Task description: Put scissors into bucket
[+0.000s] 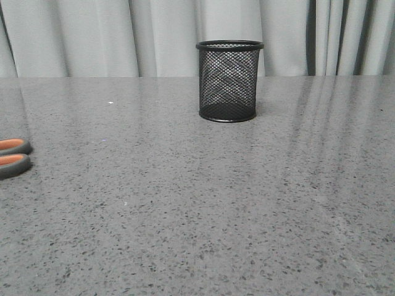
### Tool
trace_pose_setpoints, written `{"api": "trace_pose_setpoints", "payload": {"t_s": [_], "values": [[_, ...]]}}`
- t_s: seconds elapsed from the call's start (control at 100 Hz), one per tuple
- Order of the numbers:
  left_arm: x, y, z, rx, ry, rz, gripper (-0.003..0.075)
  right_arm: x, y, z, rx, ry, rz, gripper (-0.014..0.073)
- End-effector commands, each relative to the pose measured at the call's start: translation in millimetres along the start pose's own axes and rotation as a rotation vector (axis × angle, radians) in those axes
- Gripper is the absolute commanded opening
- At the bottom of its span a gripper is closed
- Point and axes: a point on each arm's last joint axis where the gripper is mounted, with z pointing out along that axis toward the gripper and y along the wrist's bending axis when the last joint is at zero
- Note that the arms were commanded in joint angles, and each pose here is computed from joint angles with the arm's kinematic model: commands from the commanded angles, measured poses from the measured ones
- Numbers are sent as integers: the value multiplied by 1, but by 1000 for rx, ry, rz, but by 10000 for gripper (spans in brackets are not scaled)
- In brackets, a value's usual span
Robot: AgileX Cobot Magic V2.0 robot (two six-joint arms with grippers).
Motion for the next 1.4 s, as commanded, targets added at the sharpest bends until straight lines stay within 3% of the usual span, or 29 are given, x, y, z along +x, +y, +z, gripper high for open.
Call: {"api": "trace_pose_setpoints", "payload": {"t_s": [0.0, 0.75, 1.13, 1.29, 1.39], "values": [[1, 1, -1, -13, -74, -18, -21, -3, -1, -1, 16, -86, -12, -65], [0, 1, -1, -14, -82, -25, -21, -4, -1, -1, 12, -101, 16, -65], [0, 1, -1, -5, -84, -201, -21, -11, -1, -2, -19, -178, 343, -65], [0, 1, -1, -1, -93, -340, -21, -12, -1, -2, -34, -193, 522, -65], [-3, 3, -1, -6, -125, -507, -21, -14, -2, -3, -39, -205, 600, -65]]}}
